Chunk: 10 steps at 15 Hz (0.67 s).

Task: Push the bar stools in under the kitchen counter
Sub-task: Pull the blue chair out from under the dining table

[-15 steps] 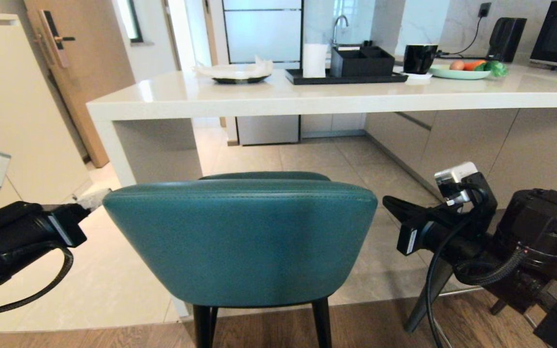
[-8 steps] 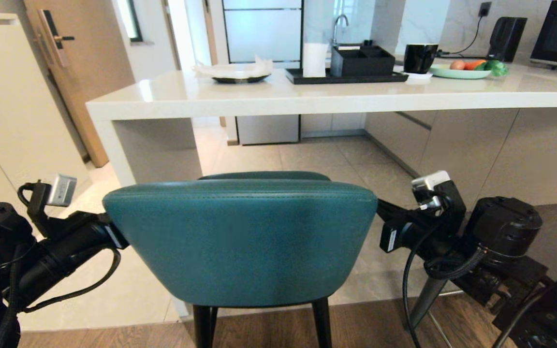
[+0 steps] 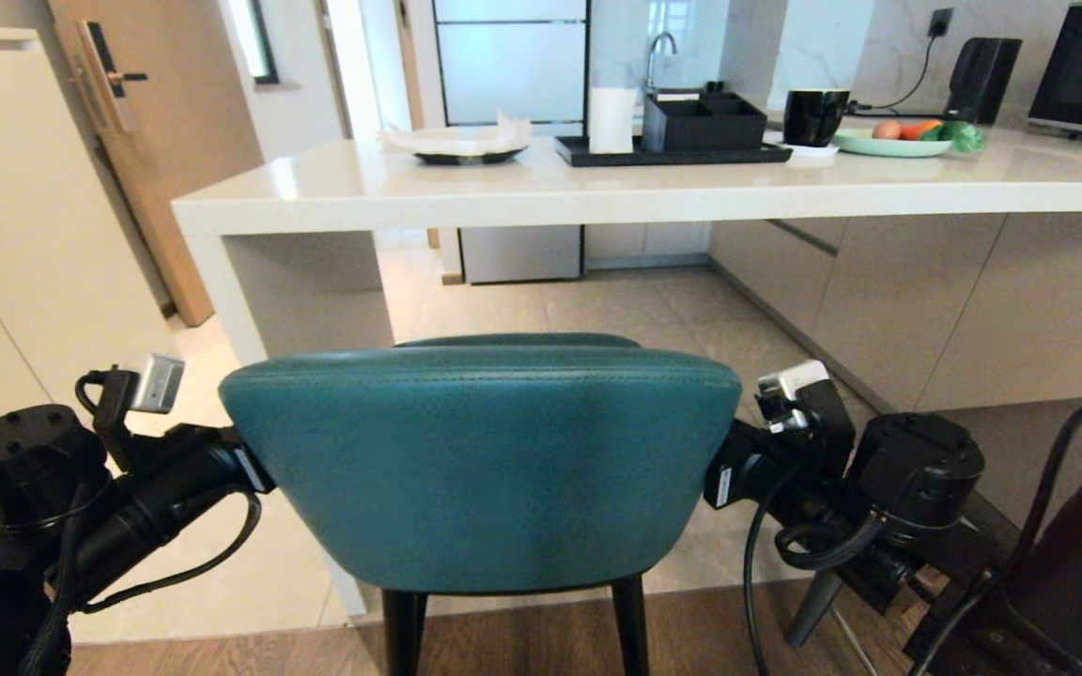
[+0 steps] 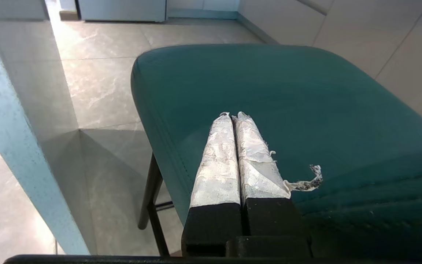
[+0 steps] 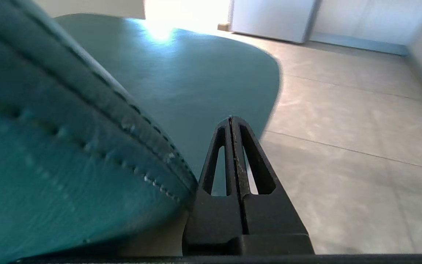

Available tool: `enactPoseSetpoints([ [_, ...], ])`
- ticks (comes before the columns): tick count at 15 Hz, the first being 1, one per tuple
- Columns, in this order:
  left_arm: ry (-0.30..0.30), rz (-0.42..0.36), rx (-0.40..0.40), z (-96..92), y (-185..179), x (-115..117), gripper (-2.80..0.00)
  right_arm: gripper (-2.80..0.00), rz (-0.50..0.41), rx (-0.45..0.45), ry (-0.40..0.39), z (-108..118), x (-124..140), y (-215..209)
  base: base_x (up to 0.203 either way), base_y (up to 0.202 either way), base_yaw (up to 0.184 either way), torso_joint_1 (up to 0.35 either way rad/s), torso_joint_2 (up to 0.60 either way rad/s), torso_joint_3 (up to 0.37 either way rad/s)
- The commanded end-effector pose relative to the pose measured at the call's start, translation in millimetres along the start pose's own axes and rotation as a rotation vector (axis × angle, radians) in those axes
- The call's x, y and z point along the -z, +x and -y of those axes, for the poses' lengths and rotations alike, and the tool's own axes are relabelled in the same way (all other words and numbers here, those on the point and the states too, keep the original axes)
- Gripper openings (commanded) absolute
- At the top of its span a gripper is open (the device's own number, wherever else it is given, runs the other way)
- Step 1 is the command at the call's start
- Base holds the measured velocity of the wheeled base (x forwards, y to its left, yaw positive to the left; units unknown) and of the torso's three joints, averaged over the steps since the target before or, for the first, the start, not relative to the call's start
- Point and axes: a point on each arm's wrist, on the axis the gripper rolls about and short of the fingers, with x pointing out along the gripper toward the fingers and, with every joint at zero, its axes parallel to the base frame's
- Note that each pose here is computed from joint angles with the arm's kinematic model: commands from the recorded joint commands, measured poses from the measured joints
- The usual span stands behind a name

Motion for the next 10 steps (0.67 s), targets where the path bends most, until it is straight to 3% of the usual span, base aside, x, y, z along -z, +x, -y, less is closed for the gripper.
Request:
enactPoseSetpoints([
  [1, -0.003, -0.043, 0.064, 19.1, -2, 9, -2.8, -2.8, -0.019, -0.021, -0.006, -6, 9, 5, 0.0, 0.0, 0.0, 0.0, 0.0, 0.0],
  [3, -0.008, -0.062, 0.076, 24.4, -9, 12, -2.8, -2.8, -0.021, -0.016, -0.006, -5, 10, 5, 0.0, 0.0, 0.0, 0.0, 0.0, 0.0],
  [7, 0.025, 0.024, 0.137, 46.6, -34, -9, -2.8, -2.8, -0.022, -0.015, -0.005, -5, 10, 6, 0.0, 0.0, 0.0, 0.0, 0.0, 0.0],
  [10, 0.015, -0.004, 0.116, 45.3, -36, -3, -2.8, -2.8, -0.024, -0.008, -0.003, -5, 10, 4, 0.0, 0.0, 0.0, 0.0, 0.0, 0.0],
])
